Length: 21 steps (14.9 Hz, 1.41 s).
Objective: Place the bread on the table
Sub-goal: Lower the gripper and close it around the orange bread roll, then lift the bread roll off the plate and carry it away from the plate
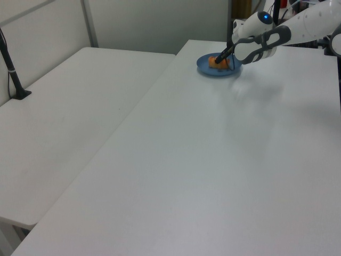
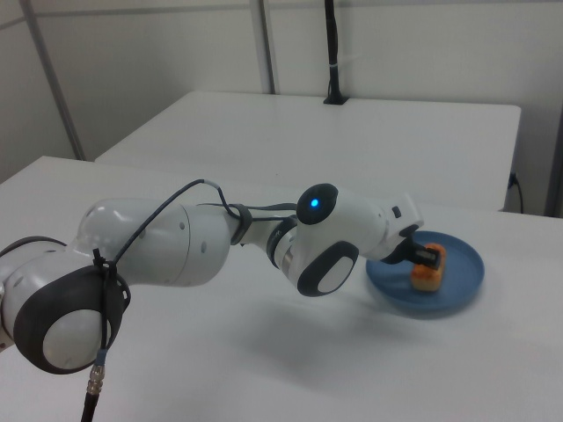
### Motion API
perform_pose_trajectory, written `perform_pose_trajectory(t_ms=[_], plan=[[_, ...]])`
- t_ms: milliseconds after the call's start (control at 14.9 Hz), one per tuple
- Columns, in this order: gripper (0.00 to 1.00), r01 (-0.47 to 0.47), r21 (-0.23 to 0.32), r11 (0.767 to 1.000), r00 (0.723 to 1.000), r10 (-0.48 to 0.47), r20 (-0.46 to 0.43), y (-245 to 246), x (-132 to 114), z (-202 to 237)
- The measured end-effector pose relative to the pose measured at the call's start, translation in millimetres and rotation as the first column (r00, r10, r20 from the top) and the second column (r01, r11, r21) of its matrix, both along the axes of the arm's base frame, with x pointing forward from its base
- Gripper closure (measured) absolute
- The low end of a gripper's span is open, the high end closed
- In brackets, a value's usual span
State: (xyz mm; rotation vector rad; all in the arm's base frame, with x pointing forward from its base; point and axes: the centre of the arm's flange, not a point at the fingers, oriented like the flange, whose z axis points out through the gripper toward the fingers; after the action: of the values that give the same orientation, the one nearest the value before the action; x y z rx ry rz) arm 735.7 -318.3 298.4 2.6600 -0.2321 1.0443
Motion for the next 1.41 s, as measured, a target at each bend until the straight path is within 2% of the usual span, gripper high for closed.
perform_pose_trajectory(t_ms=[67, 134, 537, 806, 1007, 1141, 1410], plan=[[0.72, -0.003, -0.002, 1.0, 1.0, 0.003, -0.002, 1, 1, -1], [0.76, -0.004, -0.002, 1.0, 1.0, 0.004, -0.002, 2, 1, -1], [0.91, -0.013, -0.006, 1.0, 1.0, 0.013, 0.011, 9, 3, 12], [0.92, -0.029, -0.009, 1.0, 0.998, 0.029, 0.064, 29, 2, 68], [0.92, -0.036, 0.029, 0.999, 0.995, 0.033, 0.099, 62, -1, 106], [0.92, -0.057, 0.078, 0.995, 0.996, 0.051, 0.074, 90, 0, 123], [0.92, -0.119, 0.166, 0.979, 0.991, 0.128, -0.047, 141, -5, 148]])
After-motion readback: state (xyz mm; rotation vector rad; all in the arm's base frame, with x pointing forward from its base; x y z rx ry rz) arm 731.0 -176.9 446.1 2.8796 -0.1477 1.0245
